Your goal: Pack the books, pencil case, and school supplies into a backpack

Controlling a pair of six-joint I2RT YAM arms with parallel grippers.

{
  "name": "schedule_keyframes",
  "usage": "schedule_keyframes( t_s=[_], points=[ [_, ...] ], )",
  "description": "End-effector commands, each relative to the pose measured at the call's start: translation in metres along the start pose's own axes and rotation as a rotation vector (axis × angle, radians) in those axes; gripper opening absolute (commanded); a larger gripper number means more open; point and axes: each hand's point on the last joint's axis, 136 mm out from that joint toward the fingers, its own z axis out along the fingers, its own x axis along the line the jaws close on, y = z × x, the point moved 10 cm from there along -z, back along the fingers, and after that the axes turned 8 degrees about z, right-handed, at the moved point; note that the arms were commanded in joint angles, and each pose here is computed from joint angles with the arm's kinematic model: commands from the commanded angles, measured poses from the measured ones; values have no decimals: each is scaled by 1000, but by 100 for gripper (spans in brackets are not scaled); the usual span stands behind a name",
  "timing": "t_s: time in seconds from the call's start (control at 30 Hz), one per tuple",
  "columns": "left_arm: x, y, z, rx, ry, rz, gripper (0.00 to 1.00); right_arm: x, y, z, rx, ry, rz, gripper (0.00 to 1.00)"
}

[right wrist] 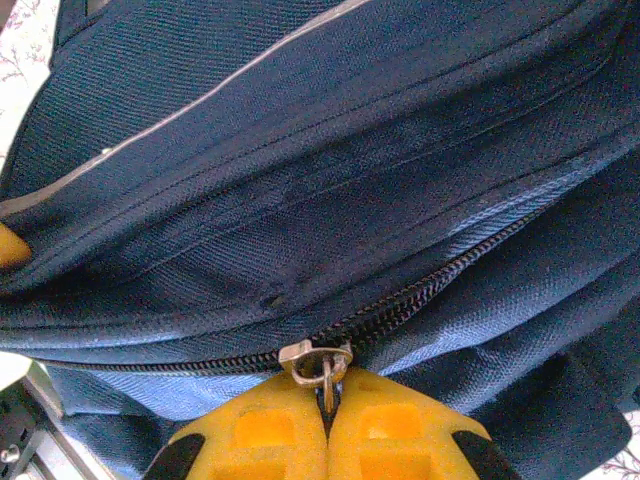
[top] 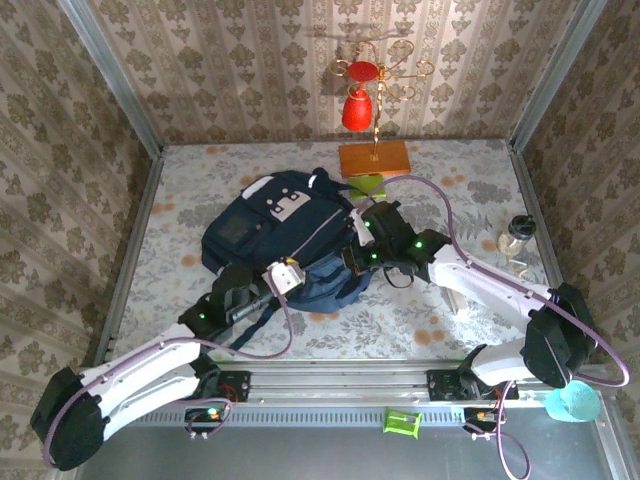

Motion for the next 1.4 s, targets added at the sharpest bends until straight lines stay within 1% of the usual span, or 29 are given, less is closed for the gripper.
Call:
schedule_keyframes(
  t_s=[0.0,0.03,0.13,0.2,0.23,0.33,0.43,0.5,0.6,0.7,0.77,0.83,0.9,1.0,1.03,1.1,1.27,1.33,1.37],
  points=[
    [6,1,-1,22,3,-88,45,9,7,-6,-25,118,8,0],
    [6,6,-1,3,-25,-103,51,13,6,-6,-21,154,0,0],
    [9,20,-3,-58,-61,-151,62,19,4,-10,-17,224,-11,0],
    [10,30,-2,-92,-94,-148,69,22,4,-12,-18,245,-14,0],
    [10,34,-1,-92,-108,-138,71,23,3,-13,-20,255,-16,0],
    [6,42,3,-87,-171,-105,74,25,3,-14,-19,261,-21,0],
    [3,46,7,-96,-204,-102,76,26,2,-13,-18,266,-22,0],
    [3,46,12,-63,-214,-100,75,27,3,-14,-19,274,-22,0],
    [2,43,22,-5,-220,-85,72,28,3,-16,-24,281,-26,0],
    [2,40,33,24,-228,-58,70,30,3,-17,-29,295,-20,0],
    [2,39,41,42,-225,-44,67,31,3,-16,-29,314,-14,0],
    [4,36,47,71,-198,-40,61,32,2,-15,-22,321,-15,0],
    [5,32,48,88,-158,-33,50,30,-1,-16,-15,302,-18,0],
    [6,23,40,68,-118,-38,25,18,-3,-18,-22,177,-14,0],
    [6,19,36,65,-110,-56,21,12,-3,-18,-19,114,-2,0],
    [7,13,29,64,-101,-83,19,0,-3,-17,-15,-14,13,0],
    [10,-3,10,45,-42,-166,15,-19,5,-13,-53,-230,34,0],
    [12,-8,4,24,-16,-206,14,-21,11,-12,-77,-262,37,0],
    [13,-9,2,14,-7,-223,14,-18,15,-12,-88,-242,37,0]
  ],
)
